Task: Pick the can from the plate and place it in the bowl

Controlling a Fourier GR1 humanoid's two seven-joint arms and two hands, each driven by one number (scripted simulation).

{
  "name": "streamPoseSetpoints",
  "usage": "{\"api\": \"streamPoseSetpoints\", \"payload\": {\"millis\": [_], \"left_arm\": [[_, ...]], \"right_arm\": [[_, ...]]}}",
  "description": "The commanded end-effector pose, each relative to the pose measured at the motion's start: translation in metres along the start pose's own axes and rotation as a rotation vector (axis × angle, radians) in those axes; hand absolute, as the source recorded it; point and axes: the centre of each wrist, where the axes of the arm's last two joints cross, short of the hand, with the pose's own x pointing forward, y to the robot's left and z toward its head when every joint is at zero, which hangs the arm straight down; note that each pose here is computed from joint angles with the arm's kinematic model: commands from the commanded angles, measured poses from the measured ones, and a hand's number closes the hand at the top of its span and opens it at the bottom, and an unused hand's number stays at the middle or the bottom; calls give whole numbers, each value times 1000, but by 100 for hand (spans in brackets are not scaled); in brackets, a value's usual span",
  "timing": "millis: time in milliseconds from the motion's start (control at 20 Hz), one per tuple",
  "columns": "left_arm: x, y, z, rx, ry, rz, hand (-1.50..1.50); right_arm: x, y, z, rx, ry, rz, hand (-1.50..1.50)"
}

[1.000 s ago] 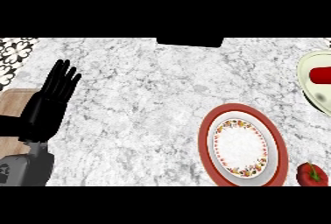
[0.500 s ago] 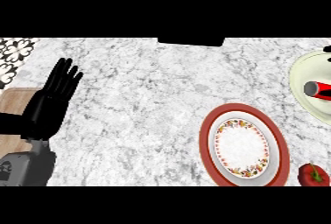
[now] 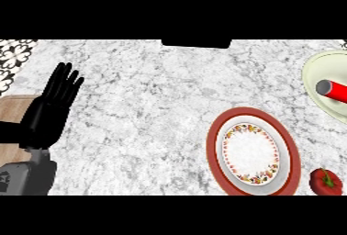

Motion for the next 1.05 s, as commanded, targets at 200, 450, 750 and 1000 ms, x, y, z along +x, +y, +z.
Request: {"api": "streamPoseSetpoints", "payload": {"millis": [200,450,750,1000], "left_arm": [[6,2,-1,-8,-5,-8,0],[3,9,4,16,-7,6,0],[-1,4,7,36,-1,20,0],[3,9,7,53,-2,7,0]], "right_arm": [[-10,-60,38,-162,35,-106,-150],[-16,-99,72,-147,63,-92,-150],[-21,-128,103,-95,80,-105,-150],[-33,-131,119,-72,91,-101,-150]]}}
